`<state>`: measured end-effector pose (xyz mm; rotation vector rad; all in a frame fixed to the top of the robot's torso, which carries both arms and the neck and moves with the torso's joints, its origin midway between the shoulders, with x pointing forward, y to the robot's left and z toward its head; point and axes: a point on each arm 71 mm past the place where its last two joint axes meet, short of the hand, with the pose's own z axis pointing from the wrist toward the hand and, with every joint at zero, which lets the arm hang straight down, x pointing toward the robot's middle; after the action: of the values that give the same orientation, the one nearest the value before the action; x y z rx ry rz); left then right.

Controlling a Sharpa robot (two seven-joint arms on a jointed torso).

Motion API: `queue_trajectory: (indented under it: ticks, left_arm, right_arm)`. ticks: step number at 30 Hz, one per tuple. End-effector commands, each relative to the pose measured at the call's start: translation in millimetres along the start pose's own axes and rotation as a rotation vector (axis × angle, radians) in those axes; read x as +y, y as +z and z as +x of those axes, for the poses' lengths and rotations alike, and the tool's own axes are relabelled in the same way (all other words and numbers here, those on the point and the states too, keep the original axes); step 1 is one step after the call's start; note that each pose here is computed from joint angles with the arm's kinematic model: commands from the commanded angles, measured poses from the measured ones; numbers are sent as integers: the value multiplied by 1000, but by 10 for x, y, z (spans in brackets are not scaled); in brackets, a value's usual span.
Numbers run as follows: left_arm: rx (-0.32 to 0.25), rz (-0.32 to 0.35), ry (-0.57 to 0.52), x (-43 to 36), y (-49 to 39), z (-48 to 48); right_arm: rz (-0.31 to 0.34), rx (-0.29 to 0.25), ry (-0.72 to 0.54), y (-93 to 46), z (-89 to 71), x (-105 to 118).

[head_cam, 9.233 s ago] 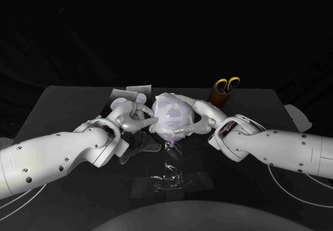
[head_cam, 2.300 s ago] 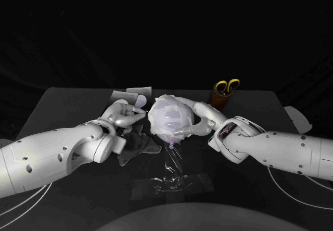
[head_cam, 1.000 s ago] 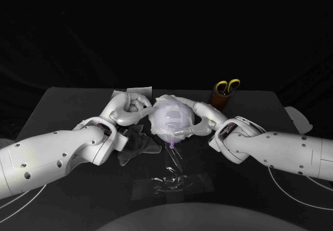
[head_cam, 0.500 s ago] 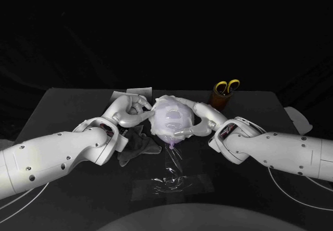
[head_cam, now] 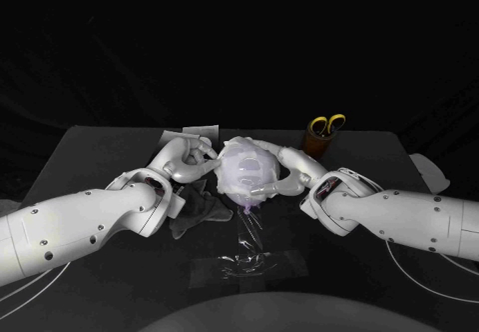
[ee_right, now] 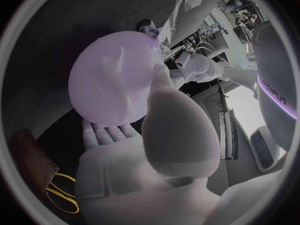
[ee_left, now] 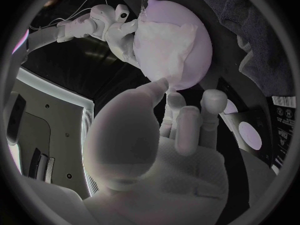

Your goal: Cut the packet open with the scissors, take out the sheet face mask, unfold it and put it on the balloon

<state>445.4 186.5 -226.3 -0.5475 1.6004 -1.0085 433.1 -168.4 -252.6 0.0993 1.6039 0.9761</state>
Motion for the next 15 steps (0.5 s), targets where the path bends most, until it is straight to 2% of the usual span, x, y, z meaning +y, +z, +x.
queue_trajectory:
  ticks: [1,15]
  left_arm:
    - [-6,0,-6,-20,6,12]
    - [-6,-19,-10,-17,37,42]
  right_arm:
    - [14,57,6,-23,84,-18]
    - [14,57,7,-22,85,-16]
